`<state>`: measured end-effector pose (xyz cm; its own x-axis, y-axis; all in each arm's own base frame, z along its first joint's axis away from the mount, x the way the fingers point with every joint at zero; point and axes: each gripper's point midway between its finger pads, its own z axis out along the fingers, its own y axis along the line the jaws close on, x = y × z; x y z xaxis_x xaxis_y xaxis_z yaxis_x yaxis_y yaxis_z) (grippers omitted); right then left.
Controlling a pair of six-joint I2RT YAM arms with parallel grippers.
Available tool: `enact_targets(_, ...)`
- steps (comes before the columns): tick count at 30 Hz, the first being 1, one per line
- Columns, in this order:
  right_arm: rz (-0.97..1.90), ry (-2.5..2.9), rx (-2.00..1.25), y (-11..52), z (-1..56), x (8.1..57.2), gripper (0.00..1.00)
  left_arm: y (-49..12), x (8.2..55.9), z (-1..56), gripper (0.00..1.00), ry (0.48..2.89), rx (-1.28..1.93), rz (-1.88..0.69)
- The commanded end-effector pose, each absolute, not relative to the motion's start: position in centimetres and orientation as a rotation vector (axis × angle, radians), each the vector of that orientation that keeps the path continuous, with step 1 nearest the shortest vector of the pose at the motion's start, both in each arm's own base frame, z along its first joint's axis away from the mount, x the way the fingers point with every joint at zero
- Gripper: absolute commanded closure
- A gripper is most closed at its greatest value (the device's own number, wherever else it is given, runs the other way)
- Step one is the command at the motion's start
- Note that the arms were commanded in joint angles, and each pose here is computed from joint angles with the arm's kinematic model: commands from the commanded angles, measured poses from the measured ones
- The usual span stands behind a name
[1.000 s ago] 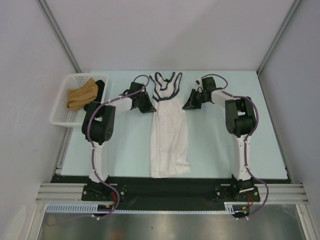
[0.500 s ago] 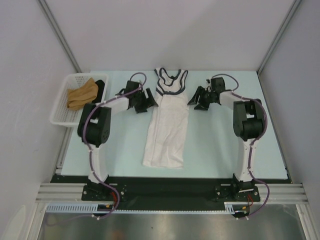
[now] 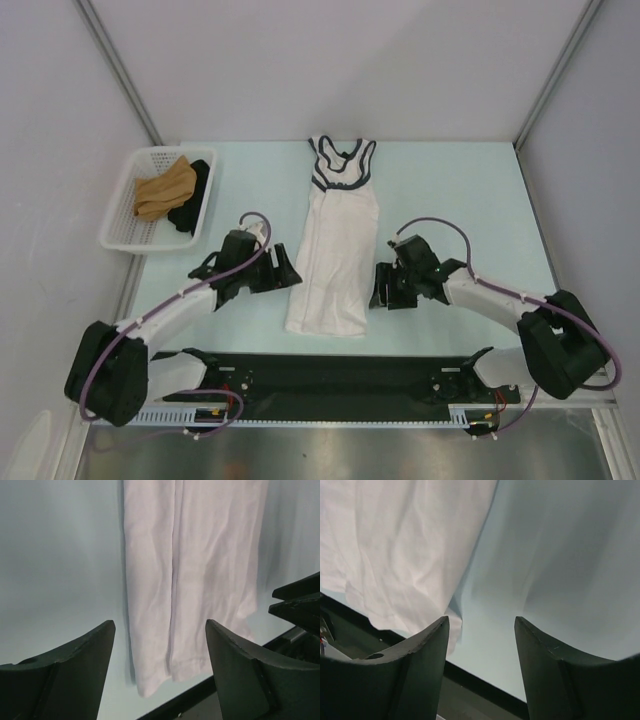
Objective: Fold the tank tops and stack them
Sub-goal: Fold the tank top
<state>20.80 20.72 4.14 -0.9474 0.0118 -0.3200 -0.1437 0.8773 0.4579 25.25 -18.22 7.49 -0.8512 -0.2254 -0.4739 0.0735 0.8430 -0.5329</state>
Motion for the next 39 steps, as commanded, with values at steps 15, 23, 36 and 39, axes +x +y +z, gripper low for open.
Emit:
enact_targets(15, 0.698, 2.775, -0.162, 25.0, 1.6, 14.0, 0.64, -16.7, 16.5, 1.0, 0.30, 2.639, -0.090, -0.688)
enact_targets(23, 0.706, 2.776, -0.117, 23.0, 1.7, 11.9, 0.97, -17.2, 14.0, 0.2, 0.39, 2.704, -0.051, -0.679)
enact_targets(36, 0.720, 2.760, -0.118, 22.2, 2.1, 11.2, 0.98, -17.9, 9.7, -1.4, 0.50, 2.764, -0.055, -0.771)
enact_targets(39, 0.728, 2.759, -0.120, 22.3, 2.3, 11.2, 0.98, -17.7, 9.3, -2.0, 0.83, 2.783, -0.059, -0.768)
